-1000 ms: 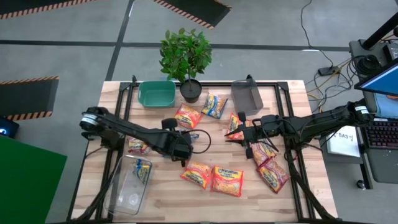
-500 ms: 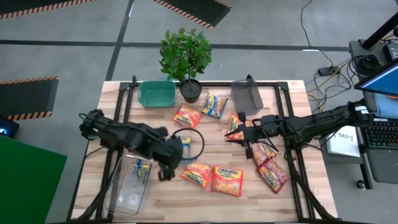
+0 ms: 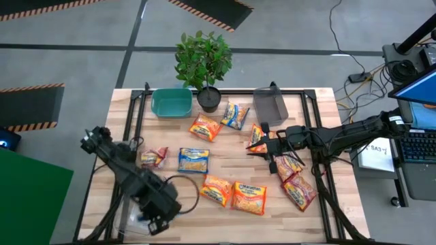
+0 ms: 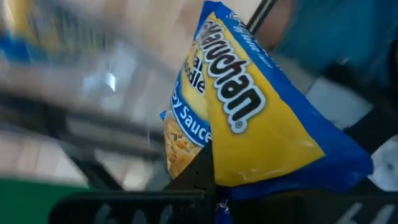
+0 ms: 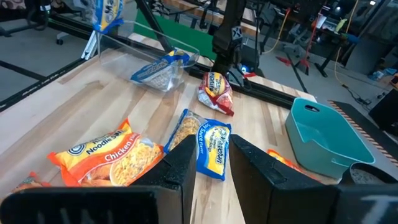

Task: Sort Maruchan noodles
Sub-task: Put the blue noodle pack into the transparent bin

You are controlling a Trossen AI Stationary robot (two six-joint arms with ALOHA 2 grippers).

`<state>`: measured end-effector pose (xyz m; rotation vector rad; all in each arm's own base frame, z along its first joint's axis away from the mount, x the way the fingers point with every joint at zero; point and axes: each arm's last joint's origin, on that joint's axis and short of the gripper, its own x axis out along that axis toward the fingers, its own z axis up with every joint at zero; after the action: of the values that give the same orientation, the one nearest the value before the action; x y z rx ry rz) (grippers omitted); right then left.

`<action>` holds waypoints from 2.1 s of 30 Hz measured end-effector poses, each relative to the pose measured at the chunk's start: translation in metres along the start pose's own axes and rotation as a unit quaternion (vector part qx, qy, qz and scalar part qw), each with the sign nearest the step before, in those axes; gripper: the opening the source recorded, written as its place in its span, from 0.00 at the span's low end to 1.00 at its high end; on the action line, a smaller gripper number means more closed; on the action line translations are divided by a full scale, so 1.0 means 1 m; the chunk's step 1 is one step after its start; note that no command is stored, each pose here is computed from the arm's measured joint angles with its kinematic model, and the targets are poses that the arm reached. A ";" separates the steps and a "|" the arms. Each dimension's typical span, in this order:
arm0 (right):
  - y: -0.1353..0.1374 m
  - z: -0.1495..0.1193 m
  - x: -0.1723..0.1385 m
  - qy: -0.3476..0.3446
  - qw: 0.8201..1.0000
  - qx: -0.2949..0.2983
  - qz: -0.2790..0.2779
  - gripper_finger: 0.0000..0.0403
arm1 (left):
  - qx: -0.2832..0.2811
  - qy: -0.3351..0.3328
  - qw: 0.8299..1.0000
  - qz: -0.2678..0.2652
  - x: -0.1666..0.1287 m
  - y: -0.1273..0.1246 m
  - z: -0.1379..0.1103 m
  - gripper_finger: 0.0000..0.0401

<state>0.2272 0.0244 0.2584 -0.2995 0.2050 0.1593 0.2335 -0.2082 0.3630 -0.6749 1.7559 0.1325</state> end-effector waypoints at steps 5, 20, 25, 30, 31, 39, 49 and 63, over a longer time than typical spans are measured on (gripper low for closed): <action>0.000 0.000 0.000 0.000 1.000 0.002 0.000 0.21 | -0.002 0.040 0.998 0.055 0.033 0.003 -0.014 0.00; 0.000 0.000 0.000 -0.001 1.000 -0.004 0.000 0.21 | 0.014 0.103 0.986 0.132 0.078 0.023 -0.013 0.00; 0.000 0.000 0.000 -0.001 1.000 -0.004 0.000 0.21 | 0.007 0.137 0.983 0.125 0.081 0.024 -0.015 0.00; 0.000 0.000 0.000 -0.001 1.000 -0.004 0.000 0.21 | 0.002 0.140 0.982 0.126 0.081 0.023 -0.018 0.00; 0.000 0.000 0.000 -0.001 1.000 -0.004 0.000 0.21 | 0.000 0.140 0.982 0.126 0.081 0.023 -0.019 0.00; 0.000 0.000 0.000 -0.001 1.000 -0.003 0.000 0.21 | -0.047 0.130 0.982 0.132 0.075 0.026 -0.042 0.00; 0.000 0.000 0.000 -0.002 1.000 -0.003 0.000 0.21 | -0.011 0.075 0.986 0.146 0.081 0.023 -0.040 0.00; 0.000 0.000 0.000 -0.002 1.000 -0.003 0.000 0.21 | 0.034 0.080 0.983 0.162 0.117 0.012 -0.025 0.00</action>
<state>0.2273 0.0245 0.2587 -0.3057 0.2010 0.1600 0.1897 -0.2522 0.2596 -0.3532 2.0078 0.2441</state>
